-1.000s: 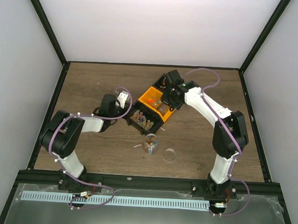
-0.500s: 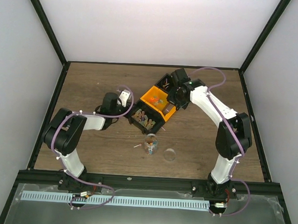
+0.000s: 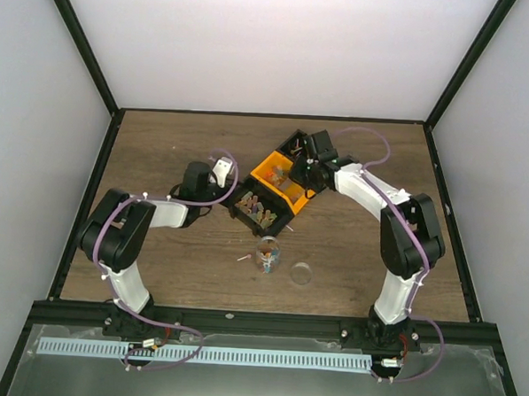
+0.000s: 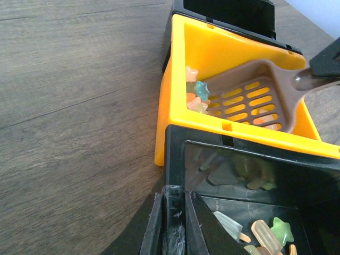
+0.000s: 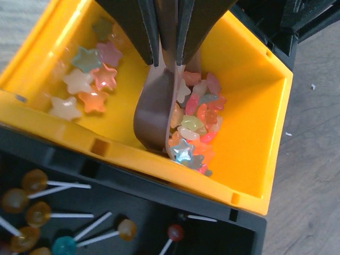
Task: Pack the candies
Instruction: Scoop the fake candies from the storage box, then place the fake candies in the packing bottle.
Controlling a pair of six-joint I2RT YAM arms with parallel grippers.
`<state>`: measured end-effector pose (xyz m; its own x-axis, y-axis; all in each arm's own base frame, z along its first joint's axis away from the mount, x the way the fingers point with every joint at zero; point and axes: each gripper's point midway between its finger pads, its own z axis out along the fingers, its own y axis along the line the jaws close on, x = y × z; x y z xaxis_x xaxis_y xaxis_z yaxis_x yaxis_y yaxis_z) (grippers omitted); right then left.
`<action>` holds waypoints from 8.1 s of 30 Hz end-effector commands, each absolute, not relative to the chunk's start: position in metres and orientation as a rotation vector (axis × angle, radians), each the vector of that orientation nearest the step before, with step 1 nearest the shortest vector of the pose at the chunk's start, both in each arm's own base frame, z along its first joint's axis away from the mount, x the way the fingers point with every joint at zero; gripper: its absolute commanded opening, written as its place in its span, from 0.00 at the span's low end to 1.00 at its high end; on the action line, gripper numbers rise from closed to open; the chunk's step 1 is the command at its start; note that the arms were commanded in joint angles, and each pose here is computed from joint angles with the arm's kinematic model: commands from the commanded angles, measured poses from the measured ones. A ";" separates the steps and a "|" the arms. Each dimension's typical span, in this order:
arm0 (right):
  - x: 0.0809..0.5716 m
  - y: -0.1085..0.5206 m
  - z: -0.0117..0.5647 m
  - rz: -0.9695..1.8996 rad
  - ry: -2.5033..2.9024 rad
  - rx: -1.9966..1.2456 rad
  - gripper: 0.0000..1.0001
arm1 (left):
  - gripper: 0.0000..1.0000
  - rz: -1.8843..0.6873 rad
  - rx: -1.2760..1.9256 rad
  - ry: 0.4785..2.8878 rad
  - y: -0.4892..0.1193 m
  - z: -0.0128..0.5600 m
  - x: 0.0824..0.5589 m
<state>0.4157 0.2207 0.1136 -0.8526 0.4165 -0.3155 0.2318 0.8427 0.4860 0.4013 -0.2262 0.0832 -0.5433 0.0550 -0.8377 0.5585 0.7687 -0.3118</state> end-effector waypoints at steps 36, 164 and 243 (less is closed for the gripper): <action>0.383 0.229 0.100 1.204 2.353 0.243 0.01 | 0.04 -0.699 0.473 2.152 -0.223 0.050 0.385; 0.219 0.168 0.195 1.662 2.068 0.065 0.01 | 0.04 -0.696 0.448 2.161 -0.223 0.050 0.380; 0.187 0.165 0.235 1.207 2.011 -0.438 0.01 | 0.04 -0.664 0.471 2.196 -0.230 0.038 0.380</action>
